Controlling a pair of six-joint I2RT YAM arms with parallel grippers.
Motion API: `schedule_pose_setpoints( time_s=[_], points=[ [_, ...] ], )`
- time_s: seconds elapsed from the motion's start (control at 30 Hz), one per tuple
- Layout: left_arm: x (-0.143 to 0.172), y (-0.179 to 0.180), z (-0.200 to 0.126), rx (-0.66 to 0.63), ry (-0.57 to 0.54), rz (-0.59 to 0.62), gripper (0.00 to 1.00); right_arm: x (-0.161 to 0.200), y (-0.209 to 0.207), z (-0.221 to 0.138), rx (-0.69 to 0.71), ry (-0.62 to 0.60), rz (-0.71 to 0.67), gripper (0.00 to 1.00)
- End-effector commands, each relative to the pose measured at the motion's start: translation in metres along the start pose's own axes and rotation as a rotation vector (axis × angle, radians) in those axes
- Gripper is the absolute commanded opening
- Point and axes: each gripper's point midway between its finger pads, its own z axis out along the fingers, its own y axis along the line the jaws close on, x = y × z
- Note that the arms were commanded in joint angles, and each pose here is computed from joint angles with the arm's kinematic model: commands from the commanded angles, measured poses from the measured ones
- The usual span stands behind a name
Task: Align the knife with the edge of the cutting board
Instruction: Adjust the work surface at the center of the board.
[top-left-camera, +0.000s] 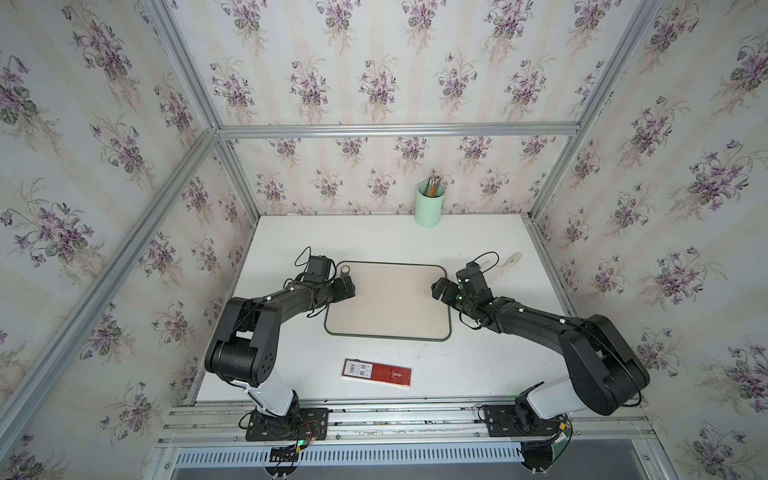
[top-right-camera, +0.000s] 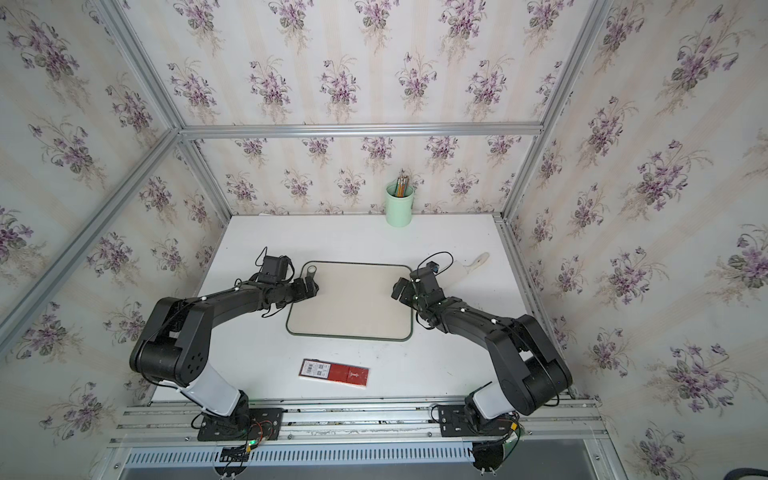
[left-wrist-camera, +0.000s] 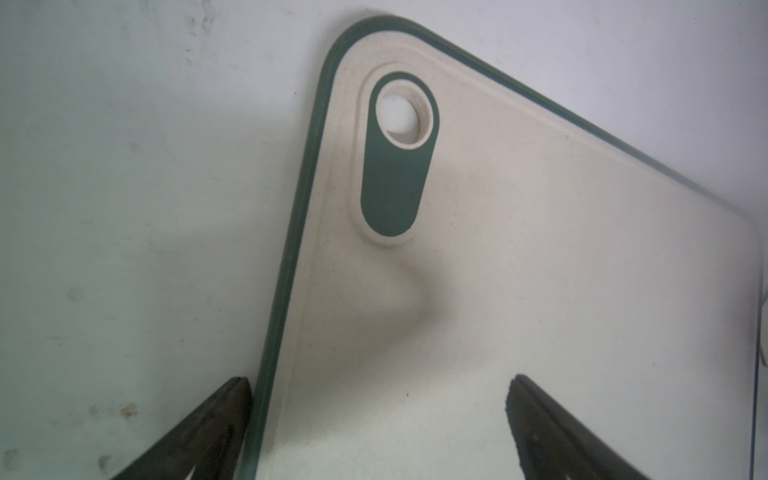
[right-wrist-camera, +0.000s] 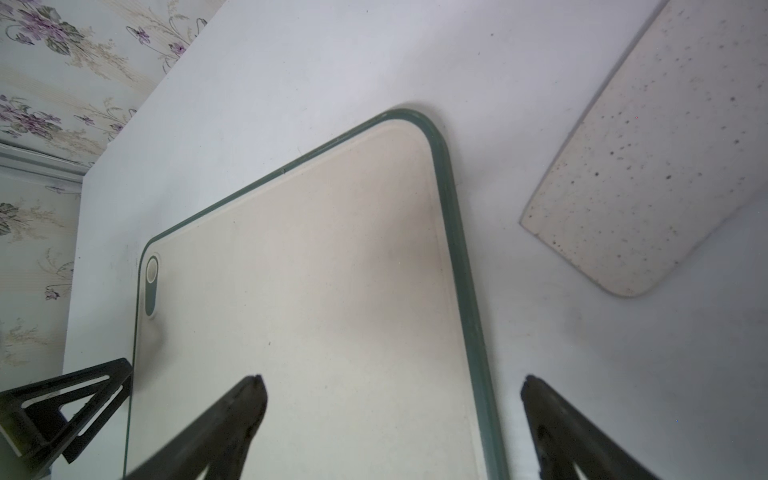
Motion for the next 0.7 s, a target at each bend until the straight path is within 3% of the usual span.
schedule_pose_setpoints(
  time_s=[0.0, 0.67],
  points=[
    [0.039, 0.01, -0.001, -0.021, 0.145, -0.048, 0.99, 0.004, -0.006, 0.007, 0.026, 0.032, -0.007, 1.0],
    [0.064, 0.017, -0.014, 0.001, 0.149, -0.068, 0.99, 0.009, -0.004, 0.025, 0.017, 0.088, -0.016, 1.0]
  ],
)
